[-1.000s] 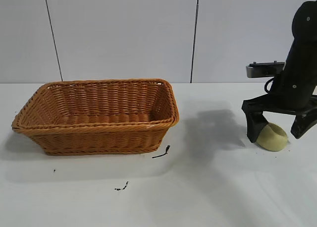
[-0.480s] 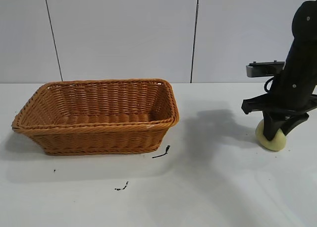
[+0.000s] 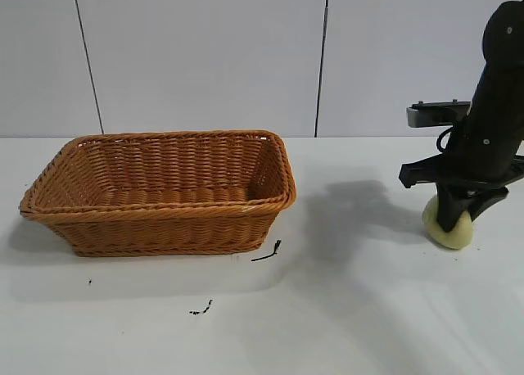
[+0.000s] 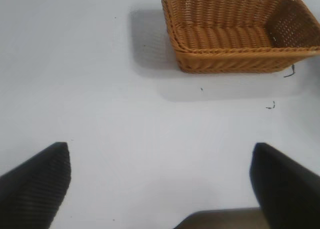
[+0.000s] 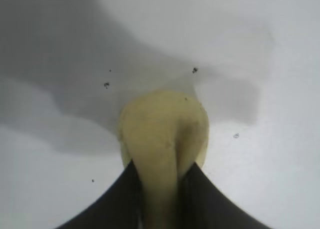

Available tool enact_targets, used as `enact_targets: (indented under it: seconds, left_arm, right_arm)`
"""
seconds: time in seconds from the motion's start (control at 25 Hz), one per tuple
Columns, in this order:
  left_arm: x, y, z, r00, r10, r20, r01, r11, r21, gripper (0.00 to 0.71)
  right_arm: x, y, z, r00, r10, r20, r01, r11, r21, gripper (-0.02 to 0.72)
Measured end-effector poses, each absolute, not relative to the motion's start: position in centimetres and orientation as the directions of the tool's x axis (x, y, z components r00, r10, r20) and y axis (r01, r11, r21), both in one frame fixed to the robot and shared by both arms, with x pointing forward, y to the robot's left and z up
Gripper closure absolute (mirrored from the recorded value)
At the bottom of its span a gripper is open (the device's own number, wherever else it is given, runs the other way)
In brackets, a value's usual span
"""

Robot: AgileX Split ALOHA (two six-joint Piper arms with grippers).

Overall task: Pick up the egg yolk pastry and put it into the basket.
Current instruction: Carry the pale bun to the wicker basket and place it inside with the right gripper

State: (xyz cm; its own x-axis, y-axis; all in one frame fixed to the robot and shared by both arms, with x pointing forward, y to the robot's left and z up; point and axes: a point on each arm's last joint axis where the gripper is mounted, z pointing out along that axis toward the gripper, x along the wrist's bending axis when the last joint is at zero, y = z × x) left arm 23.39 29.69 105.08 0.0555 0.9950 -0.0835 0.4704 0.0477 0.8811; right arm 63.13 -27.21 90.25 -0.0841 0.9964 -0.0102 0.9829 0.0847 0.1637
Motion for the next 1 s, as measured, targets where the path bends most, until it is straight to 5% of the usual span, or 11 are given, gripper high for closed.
enact_targets:
  seconds: [0.32, 0.6, 1.0]
  left_arm:
    - [23.4, 29.7, 105.1, 0.056, 0.995, -0.083, 0.470, 0.048, 0.881, 0.015]
    - [23.4, 29.7, 105.1, 0.056, 0.995, -0.083, 0.470, 0.048, 0.881, 0.015]
    - [23.4, 29.7, 105.1, 0.056, 0.995, -0.083, 0.470, 0.048, 0.881, 0.015]
  right_arm:
    - [66.1, -27.0, 97.4, -0.081, 0.997, -0.012, 0.988, 0.082, 0.132, 0.701]
    - [67.7, -26.9, 103.5, -0.078, 0.997, -0.013, 0.965, 0.079, 0.249, 0.701]
    - [67.5, -25.2, 105.5, -0.120, 0.993, -0.011, 0.948, 0.117, 0.297, 0.702]
